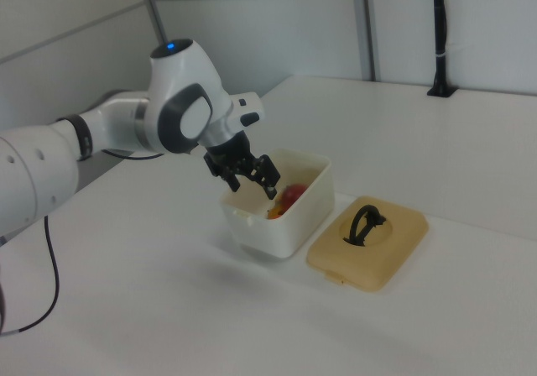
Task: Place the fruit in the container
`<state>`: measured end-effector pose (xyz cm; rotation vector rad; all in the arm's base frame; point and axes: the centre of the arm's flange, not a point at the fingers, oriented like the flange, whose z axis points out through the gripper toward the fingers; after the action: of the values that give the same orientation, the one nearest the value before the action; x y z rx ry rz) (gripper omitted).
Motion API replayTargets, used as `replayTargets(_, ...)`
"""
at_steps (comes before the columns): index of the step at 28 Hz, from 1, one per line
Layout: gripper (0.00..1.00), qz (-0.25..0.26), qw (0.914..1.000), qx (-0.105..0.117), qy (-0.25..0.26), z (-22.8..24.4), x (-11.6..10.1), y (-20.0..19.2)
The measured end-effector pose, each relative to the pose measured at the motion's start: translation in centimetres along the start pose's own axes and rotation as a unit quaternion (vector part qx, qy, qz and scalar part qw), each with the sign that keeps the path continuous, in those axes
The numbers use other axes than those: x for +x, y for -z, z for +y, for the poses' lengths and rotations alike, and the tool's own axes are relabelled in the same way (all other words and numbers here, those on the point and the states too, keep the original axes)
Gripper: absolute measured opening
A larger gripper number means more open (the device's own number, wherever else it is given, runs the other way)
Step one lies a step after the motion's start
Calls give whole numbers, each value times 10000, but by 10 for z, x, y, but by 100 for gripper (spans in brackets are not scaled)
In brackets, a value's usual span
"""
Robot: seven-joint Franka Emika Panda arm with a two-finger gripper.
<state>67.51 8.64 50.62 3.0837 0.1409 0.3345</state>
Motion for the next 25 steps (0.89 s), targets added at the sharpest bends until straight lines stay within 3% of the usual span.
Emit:
replayTargets(10,100,-1164,9928,-136,234,32,-41,37)
replayTargets(25,100,-1438,9895,-136,8,75,-46,12)
